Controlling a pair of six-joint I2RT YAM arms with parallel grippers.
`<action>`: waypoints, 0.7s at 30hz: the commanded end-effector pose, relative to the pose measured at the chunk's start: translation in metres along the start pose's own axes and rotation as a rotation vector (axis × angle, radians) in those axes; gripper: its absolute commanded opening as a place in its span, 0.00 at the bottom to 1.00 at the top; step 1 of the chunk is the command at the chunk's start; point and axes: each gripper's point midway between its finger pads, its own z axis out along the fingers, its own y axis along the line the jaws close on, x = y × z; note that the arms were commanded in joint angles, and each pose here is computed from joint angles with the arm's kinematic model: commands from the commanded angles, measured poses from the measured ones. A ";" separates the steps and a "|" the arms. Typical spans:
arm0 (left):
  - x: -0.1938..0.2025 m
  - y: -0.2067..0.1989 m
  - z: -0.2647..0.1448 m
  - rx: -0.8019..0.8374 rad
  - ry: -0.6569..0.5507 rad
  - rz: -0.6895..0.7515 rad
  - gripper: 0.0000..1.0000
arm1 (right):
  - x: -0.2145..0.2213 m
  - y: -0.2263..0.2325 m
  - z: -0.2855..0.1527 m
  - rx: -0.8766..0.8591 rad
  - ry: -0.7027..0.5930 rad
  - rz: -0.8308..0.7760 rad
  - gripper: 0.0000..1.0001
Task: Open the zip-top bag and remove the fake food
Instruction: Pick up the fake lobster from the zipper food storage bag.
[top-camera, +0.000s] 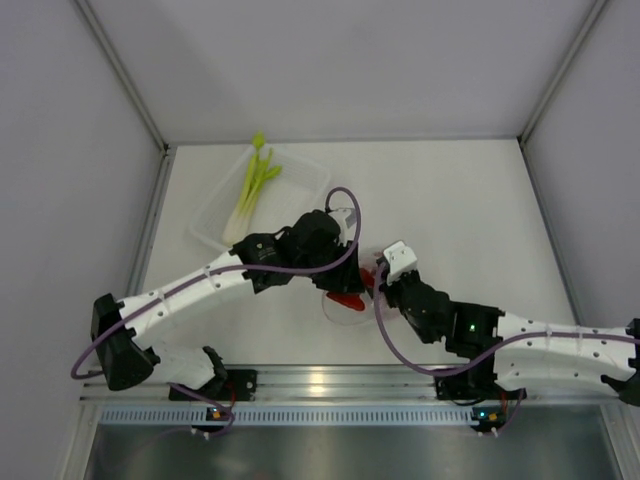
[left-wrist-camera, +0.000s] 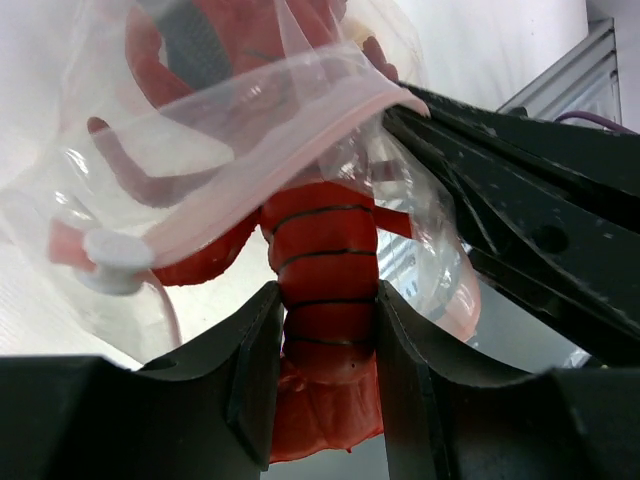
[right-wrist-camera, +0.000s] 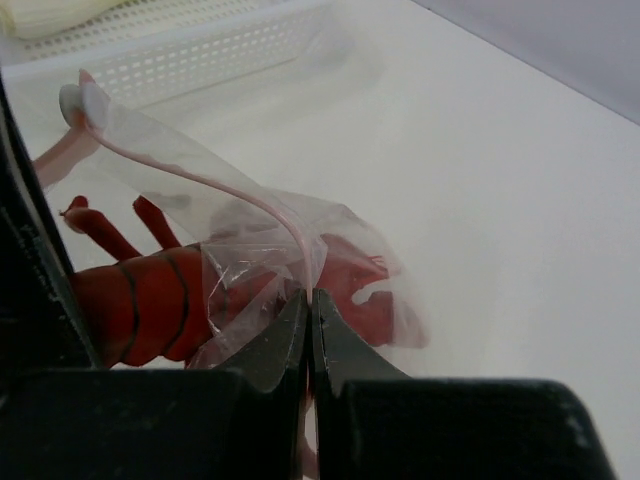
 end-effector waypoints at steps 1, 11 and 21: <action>-0.039 -0.075 -0.029 0.302 -0.103 0.001 0.00 | -0.002 0.001 0.003 0.038 0.018 -0.058 0.00; -0.029 -0.081 -0.054 0.363 -0.099 -0.013 0.00 | 0.020 0.002 0.012 0.093 0.074 -0.093 0.00; -0.022 -0.035 -0.063 0.234 -0.216 -0.015 0.00 | 0.040 -0.026 0.007 0.177 0.130 -0.133 0.00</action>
